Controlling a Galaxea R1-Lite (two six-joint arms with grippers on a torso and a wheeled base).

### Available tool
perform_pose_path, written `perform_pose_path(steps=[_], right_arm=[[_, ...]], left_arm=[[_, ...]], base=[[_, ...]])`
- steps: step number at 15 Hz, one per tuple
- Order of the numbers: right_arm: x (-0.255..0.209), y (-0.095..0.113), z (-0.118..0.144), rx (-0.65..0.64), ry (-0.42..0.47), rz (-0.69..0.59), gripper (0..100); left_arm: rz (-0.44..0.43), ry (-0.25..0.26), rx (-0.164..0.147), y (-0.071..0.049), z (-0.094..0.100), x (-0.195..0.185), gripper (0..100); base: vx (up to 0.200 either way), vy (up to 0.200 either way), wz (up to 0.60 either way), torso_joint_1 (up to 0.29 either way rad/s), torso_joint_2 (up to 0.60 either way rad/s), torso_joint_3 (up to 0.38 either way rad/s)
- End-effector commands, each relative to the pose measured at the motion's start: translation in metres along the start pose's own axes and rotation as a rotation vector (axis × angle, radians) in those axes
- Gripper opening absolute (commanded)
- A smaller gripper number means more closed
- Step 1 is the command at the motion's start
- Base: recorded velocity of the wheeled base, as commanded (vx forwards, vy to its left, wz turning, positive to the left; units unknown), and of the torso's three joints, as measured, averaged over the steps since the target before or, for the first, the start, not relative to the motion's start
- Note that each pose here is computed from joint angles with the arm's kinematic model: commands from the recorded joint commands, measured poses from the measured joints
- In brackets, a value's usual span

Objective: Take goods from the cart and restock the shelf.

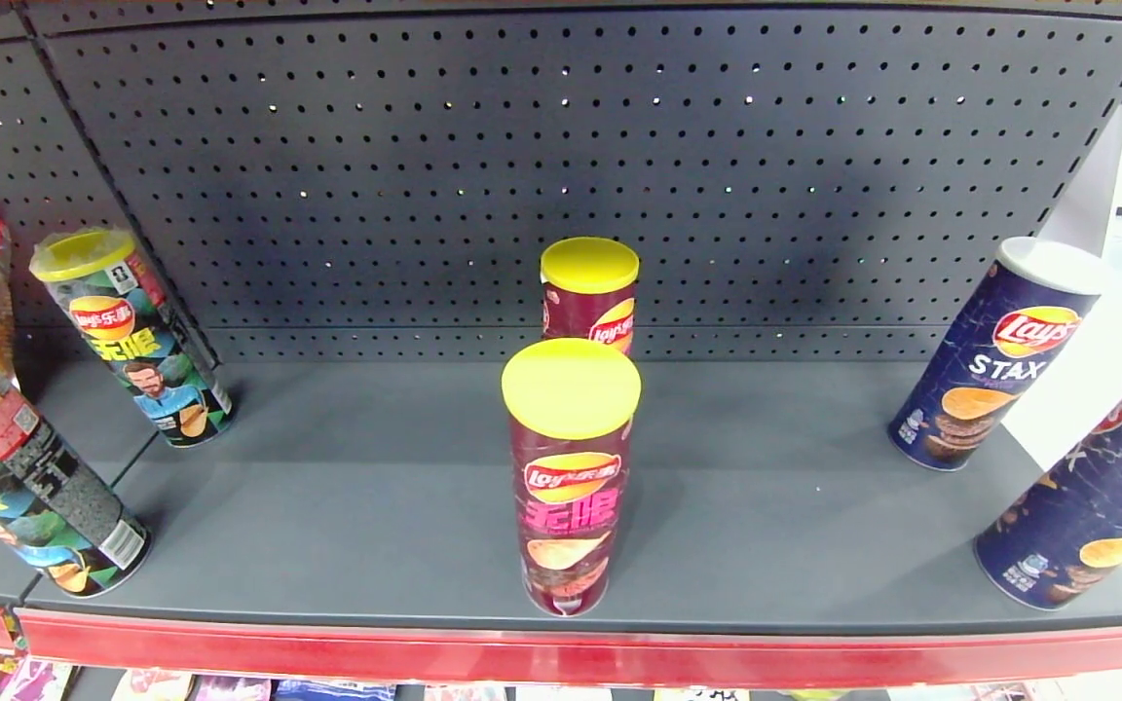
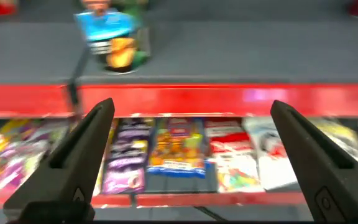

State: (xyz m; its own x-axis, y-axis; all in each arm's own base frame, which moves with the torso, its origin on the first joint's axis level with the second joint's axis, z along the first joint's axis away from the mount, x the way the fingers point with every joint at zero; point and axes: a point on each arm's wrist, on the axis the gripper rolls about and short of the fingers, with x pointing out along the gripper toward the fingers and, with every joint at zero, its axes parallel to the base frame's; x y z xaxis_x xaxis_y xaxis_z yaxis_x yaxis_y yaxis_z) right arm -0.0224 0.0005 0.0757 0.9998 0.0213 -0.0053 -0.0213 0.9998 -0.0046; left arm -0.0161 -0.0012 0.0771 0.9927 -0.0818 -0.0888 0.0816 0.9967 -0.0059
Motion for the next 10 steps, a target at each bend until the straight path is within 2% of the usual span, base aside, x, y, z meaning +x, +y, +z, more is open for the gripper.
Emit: perform_pose_path(steps=[1,2,3,10], right_arm=[[-0.0002,0.0,-0.0002,0.003,-0.002,0.0,100],[-0.0002,0.0,-0.0002,0.003,-0.002,0.0,100],[-0.0002,0.0,-0.0002,0.003,-0.002,0.0,100],[-0.0002,0.0,-0.0002,-0.003,-0.002,0.002,100]], left_arm=[[0.016,-0.025,0.012,0.0011,-0.0005,-0.0018,100],[0.076,-0.077,0.01,0.0004,-0.0019,-0.0056,100],[0.121,-0.092,-0.013,0.0014,-0.0021,-0.0067,100],[0.118,-0.09,-0.007,0.0013,-0.0022,-0.0066,100]], base=[[0.0,0.0,0.0,0.0,0.0,0.0],[0.0,0.0,0.0,0.0,0.0,0.0],[0.0,0.0,0.0,0.0,0.0,0.0],[0.0,0.0,0.0,0.0,0.0,0.0]])
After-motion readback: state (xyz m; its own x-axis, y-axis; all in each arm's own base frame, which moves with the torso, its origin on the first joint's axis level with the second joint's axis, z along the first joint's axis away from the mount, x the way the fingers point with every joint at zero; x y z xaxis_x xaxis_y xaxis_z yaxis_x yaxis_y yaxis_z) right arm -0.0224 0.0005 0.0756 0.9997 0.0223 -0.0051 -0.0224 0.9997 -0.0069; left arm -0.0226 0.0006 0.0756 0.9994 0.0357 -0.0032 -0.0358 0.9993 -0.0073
